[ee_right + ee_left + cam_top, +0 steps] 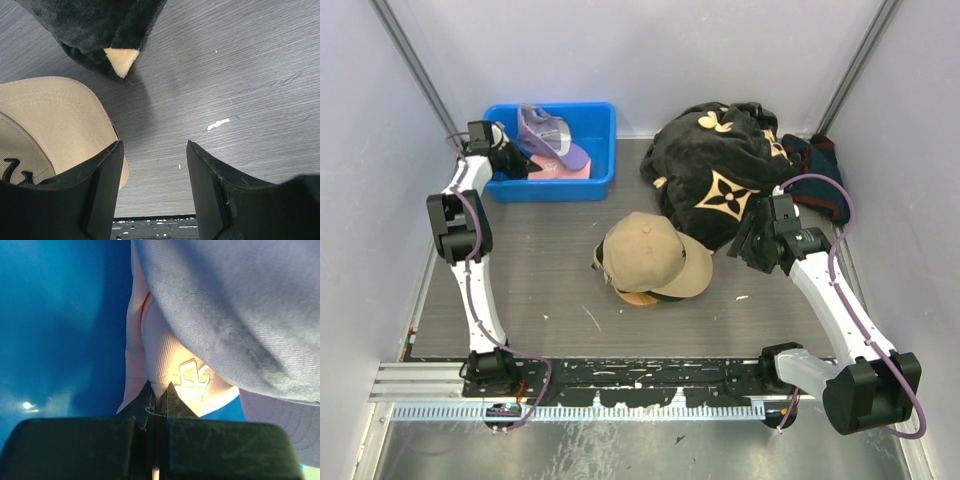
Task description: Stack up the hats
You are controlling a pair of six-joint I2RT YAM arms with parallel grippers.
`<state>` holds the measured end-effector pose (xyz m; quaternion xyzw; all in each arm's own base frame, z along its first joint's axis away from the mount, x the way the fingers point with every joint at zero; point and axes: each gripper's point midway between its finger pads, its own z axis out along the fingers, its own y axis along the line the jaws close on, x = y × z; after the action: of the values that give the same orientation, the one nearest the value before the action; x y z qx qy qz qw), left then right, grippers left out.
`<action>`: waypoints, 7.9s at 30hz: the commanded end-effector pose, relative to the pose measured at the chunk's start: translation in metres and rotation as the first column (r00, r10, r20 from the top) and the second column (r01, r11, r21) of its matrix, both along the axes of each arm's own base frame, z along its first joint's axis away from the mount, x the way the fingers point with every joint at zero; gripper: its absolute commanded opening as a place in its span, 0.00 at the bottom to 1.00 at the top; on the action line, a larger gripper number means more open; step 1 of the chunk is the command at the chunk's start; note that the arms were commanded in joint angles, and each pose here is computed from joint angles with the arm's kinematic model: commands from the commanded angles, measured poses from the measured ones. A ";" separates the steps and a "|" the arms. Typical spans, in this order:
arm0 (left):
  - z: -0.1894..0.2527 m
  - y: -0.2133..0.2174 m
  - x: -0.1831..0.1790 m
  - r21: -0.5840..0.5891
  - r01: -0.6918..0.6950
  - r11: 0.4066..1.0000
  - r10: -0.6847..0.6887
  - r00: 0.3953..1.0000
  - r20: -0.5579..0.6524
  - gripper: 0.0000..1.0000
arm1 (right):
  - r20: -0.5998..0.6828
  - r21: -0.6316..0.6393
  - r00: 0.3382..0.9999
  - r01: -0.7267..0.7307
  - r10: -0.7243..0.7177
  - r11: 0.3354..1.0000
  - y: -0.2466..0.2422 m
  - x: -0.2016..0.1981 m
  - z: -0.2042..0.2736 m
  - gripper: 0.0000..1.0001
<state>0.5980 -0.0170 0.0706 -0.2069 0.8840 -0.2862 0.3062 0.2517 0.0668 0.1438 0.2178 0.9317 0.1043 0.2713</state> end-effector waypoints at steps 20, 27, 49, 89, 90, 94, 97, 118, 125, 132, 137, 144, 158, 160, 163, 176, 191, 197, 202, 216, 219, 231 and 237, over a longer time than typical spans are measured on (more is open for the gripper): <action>0.153 0.044 -0.099 0.269 -0.294 0.917 0.262 0.953 0.150 0.00 | 0.119 0.094 0.991 -0.073 0.061 0.993 0.020 0.015 0.021 0.59; 0.176 0.036 -0.111 0.251 -0.262 0.932 0.217 0.957 0.195 0.00 | 0.151 0.090 0.985 -0.092 0.078 0.992 0.020 0.016 0.030 0.59; 0.323 -0.066 -0.166 -0.158 0.073 0.985 0.015 0.868 0.496 0.00 | 0.594 0.199 0.773 -0.411 0.224 0.889 0.076 0.054 0.202 0.62; 0.332 -0.201 -0.258 -0.295 0.381 0.876 -0.217 0.858 0.466 0.00 | 0.769 0.392 0.596 -0.724 0.231 0.567 0.201 0.065 0.267 0.70; 0.332 -0.201 -0.258 -0.294 0.380 0.877 -0.216 0.858 0.465 0.00 | 0.768 0.391 0.597 -0.723 0.229 0.570 0.202 0.066 0.267 0.69; 0.331 -0.200 -0.259 -0.288 0.378 0.880 -0.219 0.860 0.461 0.00 | 0.768 0.389 0.598 -0.721 0.231 0.574 0.203 0.068 0.265 0.48; 0.330 -0.199 -0.258 -0.283 0.373 0.884 -0.216 0.861 0.460 0.00 | 0.766 0.394 0.599 -0.724 0.233 0.566 0.205 0.068 0.265 0.15; 0.248 -0.090 -0.266 0.086 -0.050 0.995 0.018 0.942 0.334 0.86 | 0.758 0.495 0.627 -0.734 0.182 0.465 0.200 0.060 0.309 0.01; 0.191 -0.103 -0.289 0.026 0.034 0.999 -0.039 0.969 0.244 0.67 | 0.745 0.519 0.655 -0.688 0.125 0.507 0.156 0.070 0.322 0.01; 0.158 -0.147 -0.295 -0.177 0.228 0.957 -0.184 0.955 0.231 0.62 | 0.721 0.532 0.679 -0.669 0.137 0.519 0.148 0.064 0.317 0.01; 0.157 -0.162 -0.296 -0.186 0.315 0.931 -0.262 0.929 0.261 0.65 | 0.711 0.542 0.691 -0.655 0.127 0.527 0.144 0.062 0.313 0.01; 0.142 -0.184 -0.303 -0.171 0.380 0.909 -0.342 0.914 0.218 0.58 | 0.703 0.550 0.702 -0.637 0.113 0.540 0.142 0.062 0.310 0.01; 0.120 -0.187 -0.324 -0.169 0.412 0.895 -0.391 0.909 0.144 0.53 | 0.690 0.557 0.716 -0.619 0.106 0.554 0.138 0.063 0.305 0.01; 0.115 -0.185 -0.329 -0.166 0.413 0.895 -0.396 0.909 0.127 0.52 | 0.686 0.560 0.720 -0.616 0.106 0.554 0.138 0.064 0.303 0.01; 0.108 -0.182 -0.336 -0.156 0.410 0.898 -0.398 0.911 0.107 0.51 | 0.683 0.563 0.723 -0.614 0.108 0.554 0.139 0.064 0.302 0.01; 0.097 -0.192 -0.339 -0.172 0.418 0.892 -0.410 0.909 0.078 0.52 | 0.673 0.569 0.731 -0.608 0.112 0.554 0.139 0.063 0.297 0.01; 0.076 -0.196 -0.335 -0.163 0.393 0.905 -0.392 0.919 0.036 0.33 | 0.657 0.580 0.744 -0.601 0.119 0.550 0.137 0.052 0.291 0.01; 0.065 -0.195 -0.338 -0.172 0.382 0.908 -0.386 0.923 0.013 0.20 | 0.619 0.621 0.774 -0.586 0.132 0.520 0.142 0.037 0.278 0.01; 0.056 -0.195 -0.339 -0.180 0.373 0.910 -0.379 0.926 0.001 0.15 | 0.589 0.671 0.796 -0.579 0.141 0.464 0.154 0.023 0.273 0.01; 0.042 -0.200 -0.332 -0.199 0.369 0.908 -0.382 0.924 -0.032 0.09 | 0.471 0.770 0.853 -0.521 0.223 0.367 0.168 -0.008 0.213 0.01; 0.041 -0.200 -0.331 -0.199 0.369 0.908 -0.383 0.923 -0.034 0.08 | 0.454 0.784 0.865 -0.502 0.214 0.365 0.162 -0.011 0.205 0.01; 0.041 -0.202 -0.329 -0.205 0.378 0.903 -0.393 0.919 -0.038 0.06 | 0.404 0.781 0.898 -0.439 0.175 0.445 0.121 -0.026 0.164 0.01; 0.041 -0.202 -0.329 -0.205 0.380 0.902 -0.396 0.917 -0.043 0.05 | 0.325 0.794 0.925 -0.380 0.198 0.475 0.113 -0.037 0.120 0.01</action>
<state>0.2651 -0.2190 0.1110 -0.0707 0.8859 -0.4203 0.1832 0.2285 0.1796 0.2800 0.1742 0.7464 0.6067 0.2110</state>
